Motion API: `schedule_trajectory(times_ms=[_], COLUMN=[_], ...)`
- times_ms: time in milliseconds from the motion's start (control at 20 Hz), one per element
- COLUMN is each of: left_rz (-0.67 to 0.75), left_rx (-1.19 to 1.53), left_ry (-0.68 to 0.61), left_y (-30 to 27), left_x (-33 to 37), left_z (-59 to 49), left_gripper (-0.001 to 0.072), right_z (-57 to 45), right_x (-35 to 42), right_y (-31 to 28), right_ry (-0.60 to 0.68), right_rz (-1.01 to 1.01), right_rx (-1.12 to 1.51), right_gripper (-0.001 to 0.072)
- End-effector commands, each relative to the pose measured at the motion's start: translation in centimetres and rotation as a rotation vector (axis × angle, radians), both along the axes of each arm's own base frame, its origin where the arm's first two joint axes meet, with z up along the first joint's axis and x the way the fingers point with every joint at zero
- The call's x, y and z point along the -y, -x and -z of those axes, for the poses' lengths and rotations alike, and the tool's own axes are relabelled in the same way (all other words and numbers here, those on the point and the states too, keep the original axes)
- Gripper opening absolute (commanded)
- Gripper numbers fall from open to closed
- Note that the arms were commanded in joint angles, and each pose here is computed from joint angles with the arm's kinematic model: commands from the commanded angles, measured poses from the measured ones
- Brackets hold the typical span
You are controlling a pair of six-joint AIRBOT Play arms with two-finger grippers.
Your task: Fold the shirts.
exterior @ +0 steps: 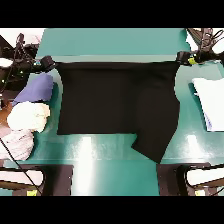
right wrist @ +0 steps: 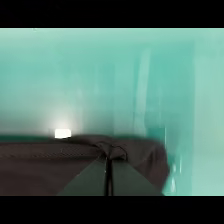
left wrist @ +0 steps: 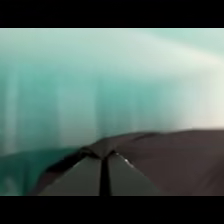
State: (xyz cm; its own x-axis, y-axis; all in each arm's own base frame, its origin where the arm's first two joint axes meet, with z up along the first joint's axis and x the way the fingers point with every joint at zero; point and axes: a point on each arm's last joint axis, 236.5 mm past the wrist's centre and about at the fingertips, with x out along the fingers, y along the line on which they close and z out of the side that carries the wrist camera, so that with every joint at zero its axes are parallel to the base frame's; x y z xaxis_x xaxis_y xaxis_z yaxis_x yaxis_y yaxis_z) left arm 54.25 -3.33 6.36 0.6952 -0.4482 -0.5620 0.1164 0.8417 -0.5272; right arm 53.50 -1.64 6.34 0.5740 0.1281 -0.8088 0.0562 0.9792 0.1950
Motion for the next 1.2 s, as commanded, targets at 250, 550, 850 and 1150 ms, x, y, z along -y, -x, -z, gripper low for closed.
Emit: schedule_trajectory(times_ms=[250, 550, 850, 1150], left_rz=[0.243, 0.254, 0.203, 0.305], left_rx=[-0.271, -0.392, -0.493, -0.654], left_ry=[-0.234, -0.184, -0.13, -0.198], left_y=[6.5, 9.4, 10.7, 17.4], left_x=[-0.7, 0.0, 0.1, -1.0], left_z=[6.5, 9.9, 9.9, 7.6], left_gripper=[0.0026, 0.0027, 0.0484, 0.0484], right_z=[7.8, 10.7, 9.7, 3.2], right_x=[-0.9, -1.3, -1.8, -2.2], right_y=[8.7, 11.7, 13.6, 19.0], right_ry=[-0.001, -0.017, -0.029, -0.087], right_rz=[-0.026, -0.024, -0.042, -0.139], right_rx=[-0.259, -0.338, -0.39, -0.408], right_gripper=[0.0013, 0.0018, 0.0359, 0.0317])
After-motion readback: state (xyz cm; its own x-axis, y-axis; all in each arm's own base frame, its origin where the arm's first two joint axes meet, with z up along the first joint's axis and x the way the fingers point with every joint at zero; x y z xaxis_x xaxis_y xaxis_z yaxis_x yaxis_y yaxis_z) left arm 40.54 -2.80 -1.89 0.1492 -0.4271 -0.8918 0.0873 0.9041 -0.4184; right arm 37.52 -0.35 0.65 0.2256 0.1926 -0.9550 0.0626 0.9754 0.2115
